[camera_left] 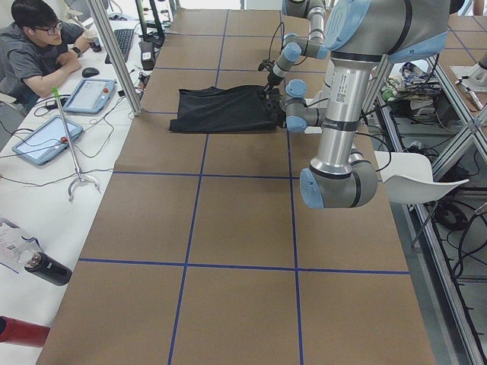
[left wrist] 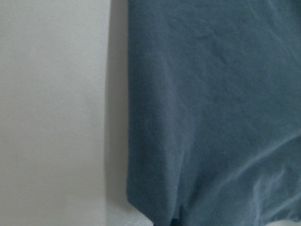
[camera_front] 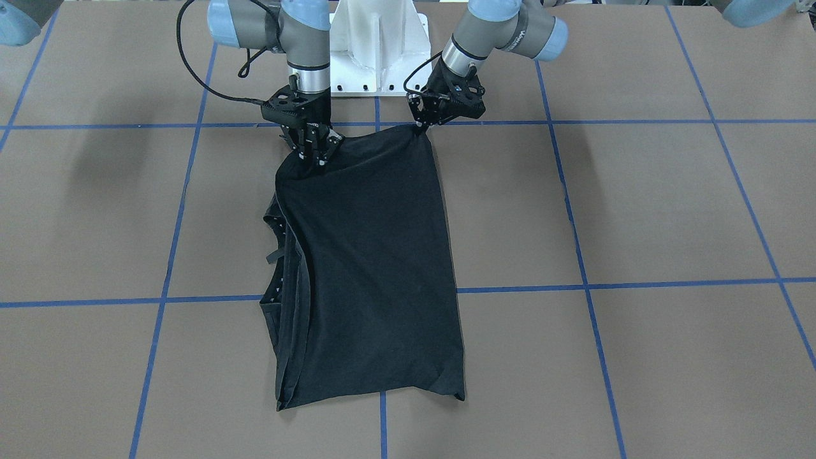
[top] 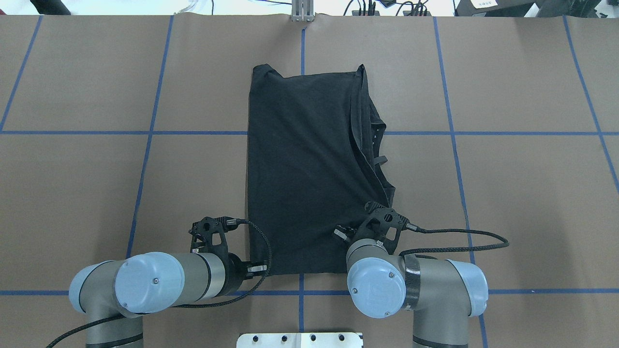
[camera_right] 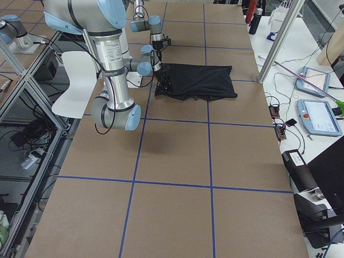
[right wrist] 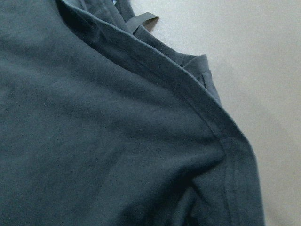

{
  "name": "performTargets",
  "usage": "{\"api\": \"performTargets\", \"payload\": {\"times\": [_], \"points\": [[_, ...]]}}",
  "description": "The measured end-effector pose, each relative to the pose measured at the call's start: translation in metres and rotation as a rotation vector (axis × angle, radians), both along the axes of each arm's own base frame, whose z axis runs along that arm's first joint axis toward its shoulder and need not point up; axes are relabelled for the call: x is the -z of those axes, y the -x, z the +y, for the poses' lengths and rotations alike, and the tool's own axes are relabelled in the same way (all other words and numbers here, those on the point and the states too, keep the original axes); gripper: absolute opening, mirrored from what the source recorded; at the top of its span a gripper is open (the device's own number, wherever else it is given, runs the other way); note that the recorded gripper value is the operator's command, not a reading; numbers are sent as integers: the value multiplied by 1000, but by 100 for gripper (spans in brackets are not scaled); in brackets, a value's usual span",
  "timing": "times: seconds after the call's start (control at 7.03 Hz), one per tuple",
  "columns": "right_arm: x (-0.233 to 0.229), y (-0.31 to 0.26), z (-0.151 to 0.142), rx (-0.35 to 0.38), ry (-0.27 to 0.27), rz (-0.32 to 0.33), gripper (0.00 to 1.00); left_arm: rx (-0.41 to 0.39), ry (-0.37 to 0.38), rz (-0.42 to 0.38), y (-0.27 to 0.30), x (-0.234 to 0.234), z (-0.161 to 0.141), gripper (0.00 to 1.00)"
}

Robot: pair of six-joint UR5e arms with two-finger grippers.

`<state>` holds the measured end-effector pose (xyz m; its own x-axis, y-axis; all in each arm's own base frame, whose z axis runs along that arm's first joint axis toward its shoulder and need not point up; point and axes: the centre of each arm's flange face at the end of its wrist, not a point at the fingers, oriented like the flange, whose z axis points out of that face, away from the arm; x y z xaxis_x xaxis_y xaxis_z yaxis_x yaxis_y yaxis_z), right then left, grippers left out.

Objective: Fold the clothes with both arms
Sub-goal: 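Lift the near edge with both grippers and fold it away from the robot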

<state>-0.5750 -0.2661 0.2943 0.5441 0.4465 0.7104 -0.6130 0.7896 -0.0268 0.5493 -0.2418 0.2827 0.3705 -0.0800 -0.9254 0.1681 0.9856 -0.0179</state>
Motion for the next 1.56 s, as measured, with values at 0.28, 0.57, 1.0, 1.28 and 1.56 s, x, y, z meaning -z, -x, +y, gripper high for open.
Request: {"api": "performTargets", "payload": {"times": [0.28, 0.57, 1.0, 1.28, 1.56], "points": [[4, -1, 1, -3, 2, -9, 0, 0, 0, 2, 0, 1, 0, 0], [17, -14, -5, 1, -15, -29, 0, 0, -5, 17, 3, 9, -2, 0], [47, -45, -6, 49, -52, -69, 0, -20, -6, 62, 45, 50, -17, 0], [80, -75, 23, 103, -52, -92, 0, -58, -9, 102, 101, 96, -13, 0], [116, -112, 53, 152, -53, -117, 0, -63, -11, 136, 143, 127, -1, 0]]}}
